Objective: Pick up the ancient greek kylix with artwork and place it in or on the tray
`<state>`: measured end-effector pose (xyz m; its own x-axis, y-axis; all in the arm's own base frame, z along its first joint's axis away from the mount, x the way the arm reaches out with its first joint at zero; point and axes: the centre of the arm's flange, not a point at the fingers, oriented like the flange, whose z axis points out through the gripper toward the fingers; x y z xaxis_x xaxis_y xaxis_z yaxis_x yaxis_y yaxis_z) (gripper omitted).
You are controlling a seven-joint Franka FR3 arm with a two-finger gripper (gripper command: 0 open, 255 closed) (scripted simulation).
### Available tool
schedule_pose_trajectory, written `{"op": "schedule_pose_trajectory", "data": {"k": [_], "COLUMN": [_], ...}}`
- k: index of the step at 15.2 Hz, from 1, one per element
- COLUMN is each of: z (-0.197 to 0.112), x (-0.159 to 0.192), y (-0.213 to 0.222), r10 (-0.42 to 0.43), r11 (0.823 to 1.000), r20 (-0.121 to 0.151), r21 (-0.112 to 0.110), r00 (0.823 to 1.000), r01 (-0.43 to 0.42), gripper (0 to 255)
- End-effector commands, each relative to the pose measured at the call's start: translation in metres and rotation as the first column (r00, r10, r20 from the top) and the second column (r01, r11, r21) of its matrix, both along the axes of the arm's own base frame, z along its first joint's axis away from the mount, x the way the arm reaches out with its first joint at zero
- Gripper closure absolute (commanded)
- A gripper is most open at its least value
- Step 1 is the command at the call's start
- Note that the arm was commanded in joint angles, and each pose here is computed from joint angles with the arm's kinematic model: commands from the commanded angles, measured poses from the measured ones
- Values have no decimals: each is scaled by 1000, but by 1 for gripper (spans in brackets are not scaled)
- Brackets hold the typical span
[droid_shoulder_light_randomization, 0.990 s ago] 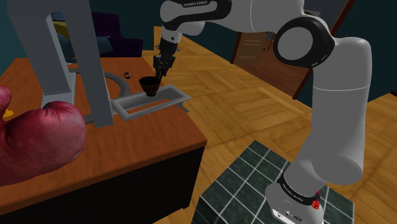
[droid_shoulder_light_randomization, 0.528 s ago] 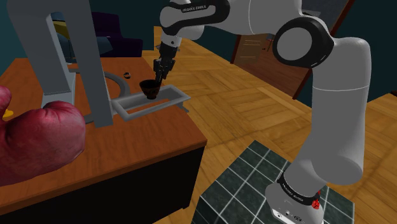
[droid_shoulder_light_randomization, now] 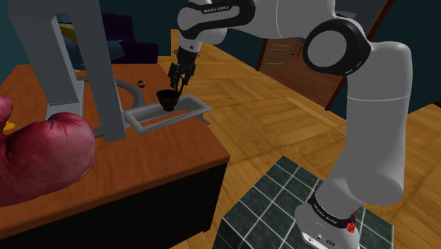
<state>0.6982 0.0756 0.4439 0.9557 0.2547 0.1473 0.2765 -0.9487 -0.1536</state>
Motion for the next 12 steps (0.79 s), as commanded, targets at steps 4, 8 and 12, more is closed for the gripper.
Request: {"op": "schedule_pose_trajectory", "data": {"k": [4, 8, 12], "z": [39, 49, 49], "x": [-4, -5, -5], "y": [-7, -9, -9], "r10": [0, 0, 0], "r11": [1000, 1000, 1000], "r20": [0, 0, 0], "r21": [0, 0, 0], "r00": [1000, 1000, 1000], "r01": [0, 0, 0], "gripper": [0, 0, 0]}}
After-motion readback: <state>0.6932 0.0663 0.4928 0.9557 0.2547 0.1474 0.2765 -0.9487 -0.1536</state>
